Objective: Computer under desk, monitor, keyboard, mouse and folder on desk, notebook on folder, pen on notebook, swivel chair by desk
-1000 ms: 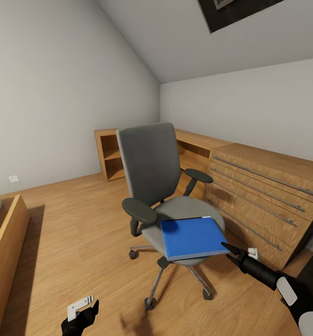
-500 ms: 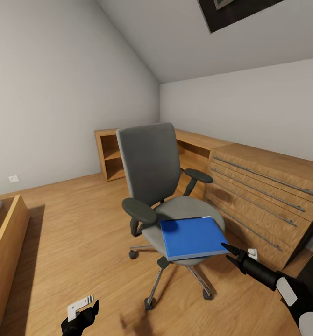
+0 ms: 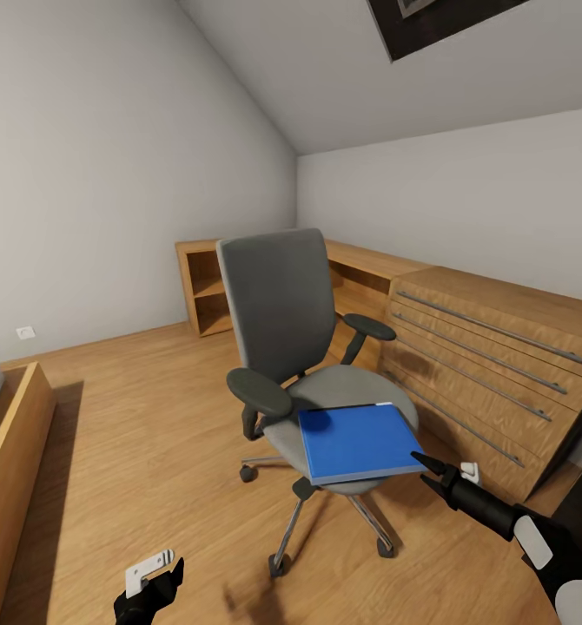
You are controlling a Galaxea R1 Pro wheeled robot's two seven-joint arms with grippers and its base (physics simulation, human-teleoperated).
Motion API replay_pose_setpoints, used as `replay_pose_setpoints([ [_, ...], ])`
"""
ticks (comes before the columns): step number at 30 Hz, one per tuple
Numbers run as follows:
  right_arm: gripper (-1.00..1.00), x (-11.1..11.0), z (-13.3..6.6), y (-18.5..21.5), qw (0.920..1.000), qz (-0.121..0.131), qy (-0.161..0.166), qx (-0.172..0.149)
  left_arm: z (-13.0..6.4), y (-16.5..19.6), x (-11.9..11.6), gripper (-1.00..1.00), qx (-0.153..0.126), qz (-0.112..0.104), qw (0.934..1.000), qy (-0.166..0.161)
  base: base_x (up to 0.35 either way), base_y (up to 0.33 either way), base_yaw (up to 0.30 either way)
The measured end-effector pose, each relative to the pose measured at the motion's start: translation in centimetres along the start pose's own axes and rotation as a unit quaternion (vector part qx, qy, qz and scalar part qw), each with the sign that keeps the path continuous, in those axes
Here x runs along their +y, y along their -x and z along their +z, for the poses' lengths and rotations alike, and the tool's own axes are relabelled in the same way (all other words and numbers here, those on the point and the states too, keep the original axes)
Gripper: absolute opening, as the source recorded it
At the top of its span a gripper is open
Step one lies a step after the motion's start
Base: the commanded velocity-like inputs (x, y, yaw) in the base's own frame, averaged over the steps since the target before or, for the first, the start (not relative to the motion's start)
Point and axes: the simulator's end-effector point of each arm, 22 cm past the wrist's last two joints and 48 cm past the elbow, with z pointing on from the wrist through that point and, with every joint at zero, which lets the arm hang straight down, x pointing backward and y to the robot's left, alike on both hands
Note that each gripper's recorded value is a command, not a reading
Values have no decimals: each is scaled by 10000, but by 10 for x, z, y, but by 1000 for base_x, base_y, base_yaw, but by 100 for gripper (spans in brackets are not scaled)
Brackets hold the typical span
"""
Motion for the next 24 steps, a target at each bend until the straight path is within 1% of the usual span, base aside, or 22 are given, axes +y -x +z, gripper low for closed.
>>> replay_pose_setpoints([
  [4, 100, 4, 0, 3, 10000, -5, 0, -5, -2, 4, -1, 100, -6, 1, 10000, 0, 0, 0, 0],
  [24, 100, 4, 0, 3, 10000, -5, -4, -4, -2, 4, -1, 100, -4, 7, 10000, -1, -8, 0, 0],
])
